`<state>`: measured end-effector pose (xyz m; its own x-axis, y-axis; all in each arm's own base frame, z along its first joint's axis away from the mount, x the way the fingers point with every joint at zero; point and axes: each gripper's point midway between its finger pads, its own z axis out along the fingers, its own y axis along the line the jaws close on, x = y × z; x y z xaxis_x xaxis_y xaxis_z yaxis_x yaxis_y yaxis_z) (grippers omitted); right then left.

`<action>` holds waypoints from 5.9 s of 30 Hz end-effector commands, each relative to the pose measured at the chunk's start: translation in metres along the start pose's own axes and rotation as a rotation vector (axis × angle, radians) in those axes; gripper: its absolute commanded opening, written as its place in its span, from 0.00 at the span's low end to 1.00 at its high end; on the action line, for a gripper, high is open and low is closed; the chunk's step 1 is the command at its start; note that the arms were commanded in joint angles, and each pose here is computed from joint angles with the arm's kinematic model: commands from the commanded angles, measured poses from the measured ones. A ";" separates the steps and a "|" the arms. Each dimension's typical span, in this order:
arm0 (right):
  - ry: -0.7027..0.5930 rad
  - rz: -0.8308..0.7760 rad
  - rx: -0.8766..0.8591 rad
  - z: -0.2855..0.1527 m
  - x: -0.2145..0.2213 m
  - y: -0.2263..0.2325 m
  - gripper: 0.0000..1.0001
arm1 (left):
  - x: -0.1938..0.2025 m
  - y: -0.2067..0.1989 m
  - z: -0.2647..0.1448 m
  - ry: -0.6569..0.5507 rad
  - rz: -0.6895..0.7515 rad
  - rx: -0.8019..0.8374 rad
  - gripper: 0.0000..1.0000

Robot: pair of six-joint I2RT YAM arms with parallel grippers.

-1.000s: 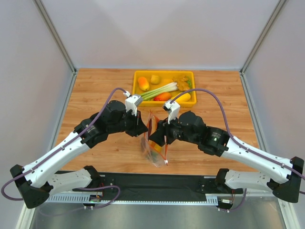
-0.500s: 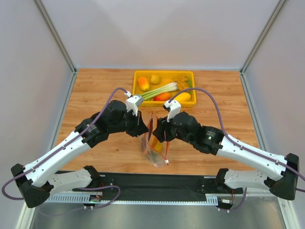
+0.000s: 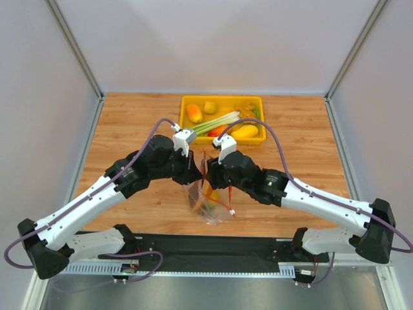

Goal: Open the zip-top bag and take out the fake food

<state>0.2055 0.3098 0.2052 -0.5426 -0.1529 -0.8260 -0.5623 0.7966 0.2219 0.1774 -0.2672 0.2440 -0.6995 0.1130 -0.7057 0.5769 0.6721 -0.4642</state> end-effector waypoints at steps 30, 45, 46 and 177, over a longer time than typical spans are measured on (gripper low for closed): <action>-0.151 -0.171 -0.281 -0.057 -0.021 0.041 0.00 | -0.034 0.000 -0.011 -0.097 -0.005 -0.036 0.00; -0.372 -0.098 -0.226 -0.103 -0.076 0.025 0.00 | -0.014 0.007 0.004 -0.038 -0.024 -0.023 0.00; -0.390 -0.091 -0.211 -0.106 -0.081 0.022 0.00 | -0.012 0.008 0.005 -0.033 -0.023 -0.027 0.00; -0.497 0.217 0.090 -0.075 -0.206 -0.159 0.98 | 0.008 0.048 -0.021 -0.032 0.194 0.071 0.00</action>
<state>0.3939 0.1433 0.3482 -0.2497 0.2503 -0.9354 -0.2629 0.9122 0.3143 0.1913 -0.2154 0.2169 -0.5989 0.2241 -0.7688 0.6977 0.6172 -0.3637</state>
